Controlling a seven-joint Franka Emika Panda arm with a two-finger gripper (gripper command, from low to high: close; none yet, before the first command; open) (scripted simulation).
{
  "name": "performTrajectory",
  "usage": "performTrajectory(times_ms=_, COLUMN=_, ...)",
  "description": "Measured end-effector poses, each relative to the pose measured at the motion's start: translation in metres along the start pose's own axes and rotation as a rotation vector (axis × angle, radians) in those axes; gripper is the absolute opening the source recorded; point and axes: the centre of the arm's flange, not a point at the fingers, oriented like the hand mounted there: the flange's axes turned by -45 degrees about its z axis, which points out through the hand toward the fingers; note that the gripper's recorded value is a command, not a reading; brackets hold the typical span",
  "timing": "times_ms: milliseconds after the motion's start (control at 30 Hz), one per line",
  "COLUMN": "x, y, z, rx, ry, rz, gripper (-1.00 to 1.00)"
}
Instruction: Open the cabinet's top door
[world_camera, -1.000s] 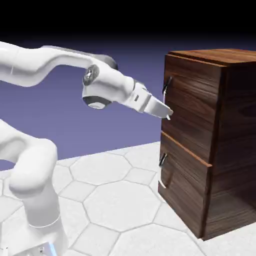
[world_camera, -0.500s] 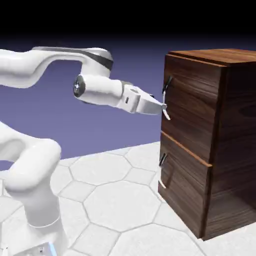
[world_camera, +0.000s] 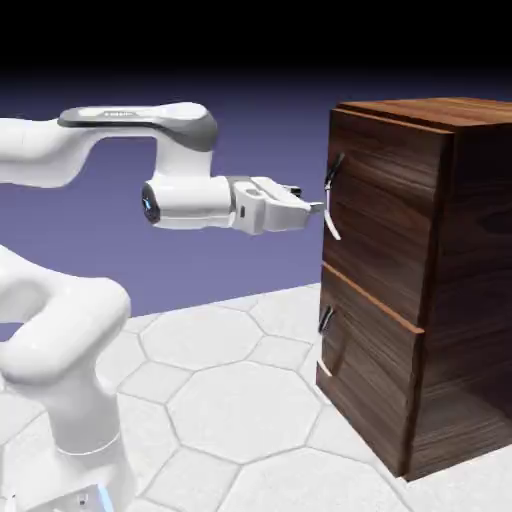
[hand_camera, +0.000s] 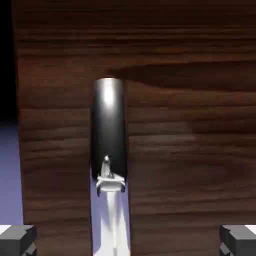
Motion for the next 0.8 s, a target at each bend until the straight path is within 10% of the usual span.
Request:
performTrajectory(times_ms=267, x=-0.005, y=-0.007, z=0.043, rx=-0.016, ry=0.034, rz=-0.013, gripper=0.00)
performTrajectory(times_ms=300, x=-0.005, y=-0.007, z=0.053, rx=-0.016, ry=0.034, rz=-0.011, gripper=-1.00)
performTrajectory(times_ms=800, x=-0.006, y=0.015, z=0.020, rx=0.124, ry=0.040, rz=-0.010, gripper=-1.00)
